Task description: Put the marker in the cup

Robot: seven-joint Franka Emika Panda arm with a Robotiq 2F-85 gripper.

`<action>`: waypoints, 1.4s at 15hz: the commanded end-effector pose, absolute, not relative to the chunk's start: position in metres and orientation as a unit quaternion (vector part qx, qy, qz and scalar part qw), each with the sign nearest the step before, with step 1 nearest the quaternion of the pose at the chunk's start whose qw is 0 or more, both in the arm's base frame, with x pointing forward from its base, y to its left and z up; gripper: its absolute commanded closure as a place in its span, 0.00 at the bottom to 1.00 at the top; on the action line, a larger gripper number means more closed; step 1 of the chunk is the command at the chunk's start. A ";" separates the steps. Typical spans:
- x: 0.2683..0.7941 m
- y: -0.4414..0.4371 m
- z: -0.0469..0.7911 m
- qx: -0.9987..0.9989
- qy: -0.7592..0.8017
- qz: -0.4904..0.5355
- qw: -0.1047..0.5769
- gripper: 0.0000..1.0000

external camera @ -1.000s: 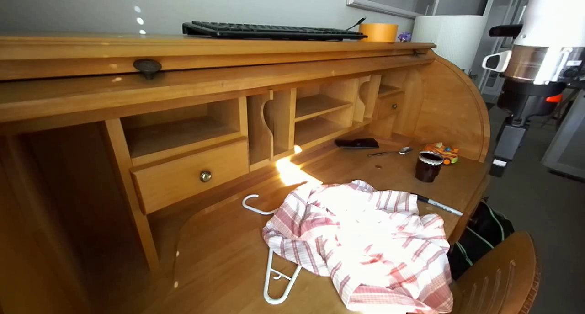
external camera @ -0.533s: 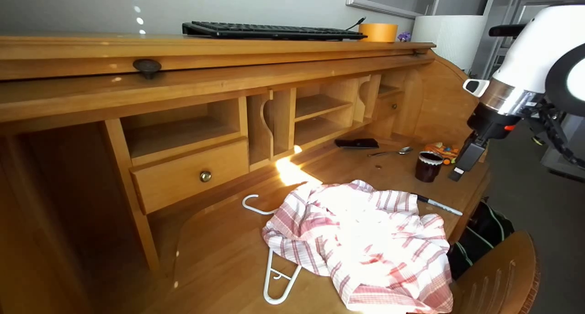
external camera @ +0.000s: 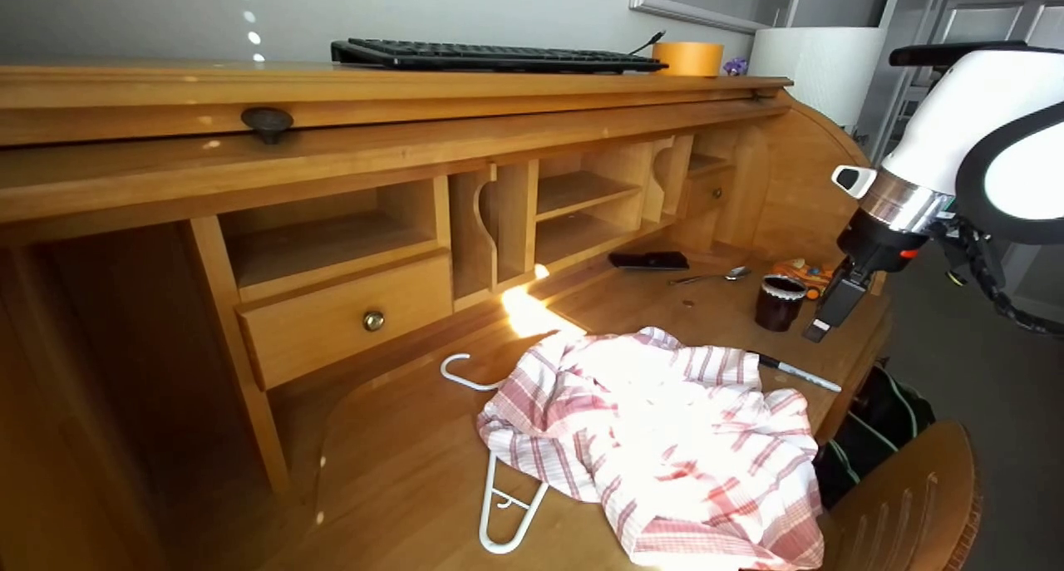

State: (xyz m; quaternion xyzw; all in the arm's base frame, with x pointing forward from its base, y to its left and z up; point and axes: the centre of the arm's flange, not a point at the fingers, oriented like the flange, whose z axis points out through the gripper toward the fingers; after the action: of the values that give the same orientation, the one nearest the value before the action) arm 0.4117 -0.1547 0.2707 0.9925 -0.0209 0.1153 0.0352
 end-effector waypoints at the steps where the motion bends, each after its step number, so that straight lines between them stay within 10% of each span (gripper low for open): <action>1: 0.412 -0.155 0.271 0.992 -0.021 0.116 0.035 0.00; 21: 0.466 -0.214 0.159 0.998 -0.043 0.052 0.004 0.02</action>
State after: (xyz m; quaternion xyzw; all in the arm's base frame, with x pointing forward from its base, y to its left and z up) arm 0.4527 -0.1984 0.1821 0.9974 -0.0427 0.0572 0.0124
